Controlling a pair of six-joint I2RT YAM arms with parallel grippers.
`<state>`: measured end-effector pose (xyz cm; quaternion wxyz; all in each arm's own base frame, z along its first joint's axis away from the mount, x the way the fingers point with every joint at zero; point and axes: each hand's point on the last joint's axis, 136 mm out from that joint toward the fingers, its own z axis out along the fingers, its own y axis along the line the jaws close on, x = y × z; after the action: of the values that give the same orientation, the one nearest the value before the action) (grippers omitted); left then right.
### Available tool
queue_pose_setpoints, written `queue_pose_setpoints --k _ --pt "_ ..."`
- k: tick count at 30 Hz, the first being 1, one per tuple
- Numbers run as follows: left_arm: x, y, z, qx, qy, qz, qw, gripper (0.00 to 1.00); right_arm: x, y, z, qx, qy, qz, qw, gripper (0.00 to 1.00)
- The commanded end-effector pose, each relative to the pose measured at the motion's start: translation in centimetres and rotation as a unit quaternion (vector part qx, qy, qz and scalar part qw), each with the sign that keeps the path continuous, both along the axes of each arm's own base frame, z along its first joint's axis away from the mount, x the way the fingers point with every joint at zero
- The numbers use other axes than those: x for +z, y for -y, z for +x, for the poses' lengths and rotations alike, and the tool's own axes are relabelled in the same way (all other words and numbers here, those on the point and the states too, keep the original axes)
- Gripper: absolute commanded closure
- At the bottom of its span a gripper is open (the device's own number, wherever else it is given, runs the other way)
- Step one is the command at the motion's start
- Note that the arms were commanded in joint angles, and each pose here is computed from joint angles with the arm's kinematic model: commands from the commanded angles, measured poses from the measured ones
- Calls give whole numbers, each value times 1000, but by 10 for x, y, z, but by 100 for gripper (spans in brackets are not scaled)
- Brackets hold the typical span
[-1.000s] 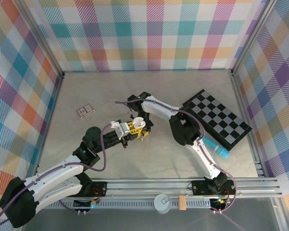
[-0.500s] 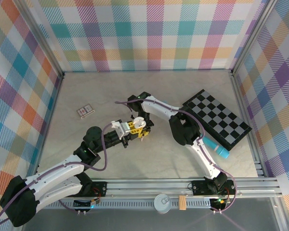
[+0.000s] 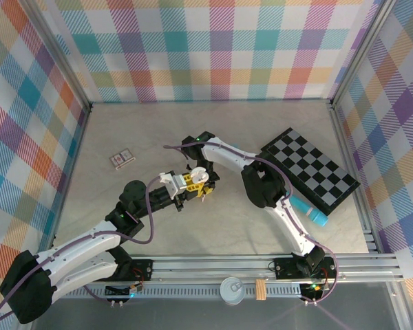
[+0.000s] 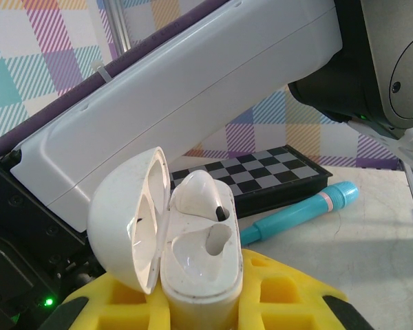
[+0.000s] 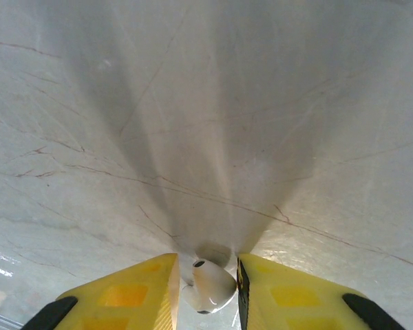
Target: Insert the wireless bluetooth earbuds into the charging case
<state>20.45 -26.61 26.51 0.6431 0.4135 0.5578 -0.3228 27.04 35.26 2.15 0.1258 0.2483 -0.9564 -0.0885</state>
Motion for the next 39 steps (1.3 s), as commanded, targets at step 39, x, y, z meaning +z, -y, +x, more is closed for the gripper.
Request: queue_pose_setpoints --k 39 --pt "-12 -13 8 47 0 0 999 93 68 71 30 -57 100 -6 993 81"
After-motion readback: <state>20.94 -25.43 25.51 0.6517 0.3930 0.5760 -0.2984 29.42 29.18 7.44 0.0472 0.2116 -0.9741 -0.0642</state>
